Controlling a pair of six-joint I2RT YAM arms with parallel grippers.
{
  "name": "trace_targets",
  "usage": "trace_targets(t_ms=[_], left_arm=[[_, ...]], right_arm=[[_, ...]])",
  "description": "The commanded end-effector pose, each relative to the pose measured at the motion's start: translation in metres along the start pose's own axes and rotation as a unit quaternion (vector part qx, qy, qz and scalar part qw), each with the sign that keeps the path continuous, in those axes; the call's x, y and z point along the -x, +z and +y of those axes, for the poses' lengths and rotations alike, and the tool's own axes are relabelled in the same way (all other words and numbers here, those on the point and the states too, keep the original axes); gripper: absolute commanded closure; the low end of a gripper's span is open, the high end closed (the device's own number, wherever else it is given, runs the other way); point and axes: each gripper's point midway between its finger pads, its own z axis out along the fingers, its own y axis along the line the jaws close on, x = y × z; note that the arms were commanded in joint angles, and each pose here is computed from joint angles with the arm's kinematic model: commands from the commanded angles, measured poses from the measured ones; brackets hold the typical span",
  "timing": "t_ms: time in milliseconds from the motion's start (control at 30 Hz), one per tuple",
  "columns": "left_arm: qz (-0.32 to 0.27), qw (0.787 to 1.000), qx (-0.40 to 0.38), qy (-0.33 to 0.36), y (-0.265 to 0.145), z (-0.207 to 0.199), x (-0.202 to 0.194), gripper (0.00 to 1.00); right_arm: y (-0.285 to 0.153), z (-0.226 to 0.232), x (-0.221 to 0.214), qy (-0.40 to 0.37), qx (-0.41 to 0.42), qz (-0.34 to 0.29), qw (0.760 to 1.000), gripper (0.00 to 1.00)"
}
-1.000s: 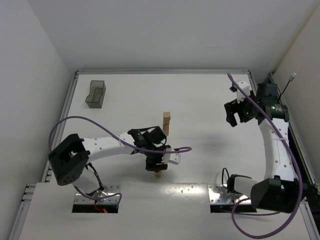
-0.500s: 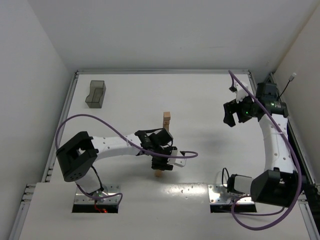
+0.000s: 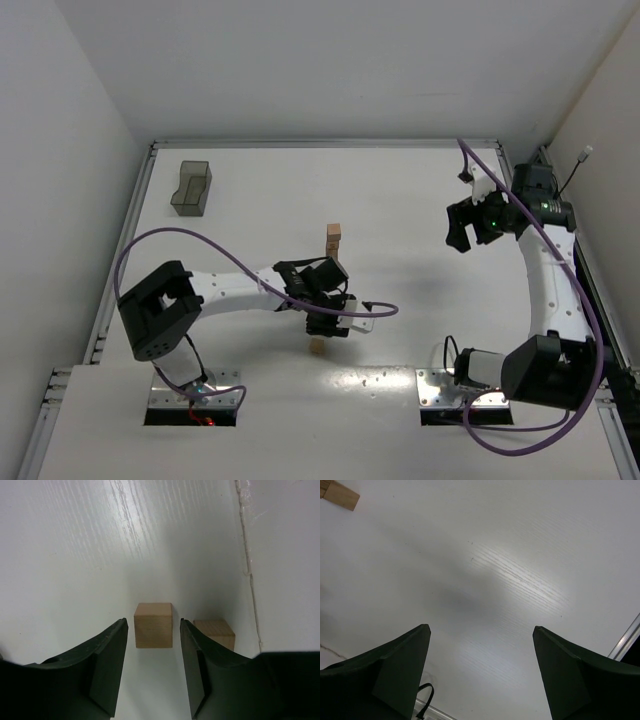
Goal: Build the wood block tower
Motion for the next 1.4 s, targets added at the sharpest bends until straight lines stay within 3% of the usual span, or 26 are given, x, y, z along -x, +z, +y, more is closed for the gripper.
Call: trace_targets(t_ms=[0, 300, 400, 533, 567, 733, 1000, 1233, 1367], left_arm=[[-0.012, 1.0, 0.004, 0.013, 0.006, 0.003, 0.007, 0.58], [0.005, 1.0, 0.002, 0.008, 0.011, -0.001, -0.006, 0.6], [0.001, 1.0, 0.005, 0.001, 0.009, -0.001, -0.004, 0.72], [-0.006, 0.999, 0.024, -0.038, 0.0, 0.001, 0.002, 0.98], [-0.017, 0.998, 0.032, -0.045, -0.008, 0.0, 0.007, 1.0], [-0.034, 0.994, 0.003, -0.101, -0.04, -0.022, 0.033, 1.0], [-0.046, 0.987, -0.075, -0.134, -0.116, -0.023, 0.093, 1.0], [-0.064, 0.973, -0.066, -0.212, -0.143, 0.042, 0.106, 1.0], [-0.074, 0.964, -0.021, -0.255, -0.165, 0.102, 0.107, 1.0]], right_arm=[[-0.006, -0.001, 0.015, -0.007, 0.002, -0.022, 1.0, 0.2], [-0.004, -0.001, 0.014, -0.003, 0.006, -0.015, 1.0, 0.21], [-0.003, -0.003, 0.015, -0.008, 0.006, -0.015, 1.0, 0.22], [-0.003, -0.002, 0.016, -0.008, 0.01, -0.018, 1.0, 0.22], [-0.003, -0.002, 0.016, -0.008, 0.01, -0.018, 1.0, 0.22], [-0.002, 0.003, 0.02, -0.006, 0.028, -0.025, 0.999, 0.24], [0.0, 0.011, 0.026, -0.003, 0.06, -0.03, 0.998, 0.24], [0.003, 0.011, 0.025, -0.002, 0.068, -0.026, 0.997, 0.24], [0.005, 0.012, 0.022, 0.002, 0.073, -0.018, 0.997, 0.24]])
